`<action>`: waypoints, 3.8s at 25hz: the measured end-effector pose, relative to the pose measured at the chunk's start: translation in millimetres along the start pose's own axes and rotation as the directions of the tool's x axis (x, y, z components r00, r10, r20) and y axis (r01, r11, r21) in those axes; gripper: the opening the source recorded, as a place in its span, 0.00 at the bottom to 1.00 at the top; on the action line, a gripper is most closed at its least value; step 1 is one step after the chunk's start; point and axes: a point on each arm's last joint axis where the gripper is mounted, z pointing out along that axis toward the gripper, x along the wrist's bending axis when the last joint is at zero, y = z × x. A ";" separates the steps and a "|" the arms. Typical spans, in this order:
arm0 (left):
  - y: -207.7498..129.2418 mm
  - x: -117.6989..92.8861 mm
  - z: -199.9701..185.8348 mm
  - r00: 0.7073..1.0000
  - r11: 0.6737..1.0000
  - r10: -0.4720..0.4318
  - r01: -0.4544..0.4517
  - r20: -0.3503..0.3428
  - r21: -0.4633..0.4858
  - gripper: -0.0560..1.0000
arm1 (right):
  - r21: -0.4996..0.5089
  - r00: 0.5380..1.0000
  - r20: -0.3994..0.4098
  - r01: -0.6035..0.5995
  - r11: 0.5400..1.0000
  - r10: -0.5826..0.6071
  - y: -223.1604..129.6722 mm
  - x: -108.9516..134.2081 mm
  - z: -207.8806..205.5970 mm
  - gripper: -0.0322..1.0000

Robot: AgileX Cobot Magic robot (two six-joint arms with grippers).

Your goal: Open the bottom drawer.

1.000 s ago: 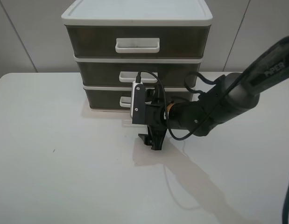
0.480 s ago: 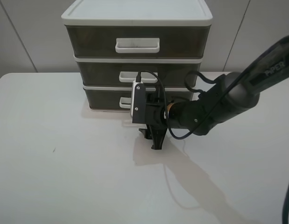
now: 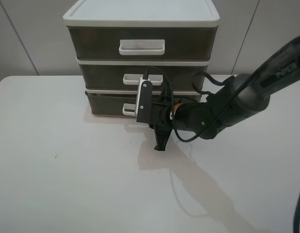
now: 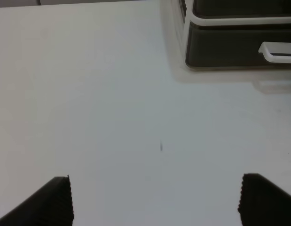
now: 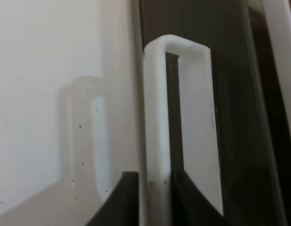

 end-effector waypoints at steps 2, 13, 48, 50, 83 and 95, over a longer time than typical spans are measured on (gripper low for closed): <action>0.0 0.0 0.0 1.000 1.000 0.000 0.000 0.000 0.000 0.73 | 0.000 1.000 0.001 0.000 1.000 0.000 0.0 -0.1 0.0 0.09; 0.0 0.0 0.0 1.000 1.000 0.000 0.000 0.000 0.000 0.73 | -0.001 1.000 -0.004 0.008 1.000 -0.008 -2.1 4.1 -12.5 0.06; 0.0 0.0 0.0 1.000 1.000 0.000 0.000 0.000 0.000 0.73 | 0.025 0.985 -0.154 -0.069 0.997 0.072 32.2 53.4 -75.7 0.05; 0.0 0.0 0.0 1.000 1.000 0.000 0.000 0.000 0.000 0.73 | 0.024 0.985 -0.157 -0.070 0.997 0.072 33.0 52.3 -78.1 0.06; 0.0 0.0 0.0 1.000 1.000 0.000 0.000 0.000 0.000 0.73 | -0.022 0.120 0.285 -0.991 0.131 0.951 -47.1 -44.6 -310.5 0.65; 0.0 0.0 0.0 1.000 1.000 0.000 0.000 0.000 0.000 0.73 | -0.346 0.072 0.460 -0.903 0.254 0.885 -28.8 29.8 -426.2 0.76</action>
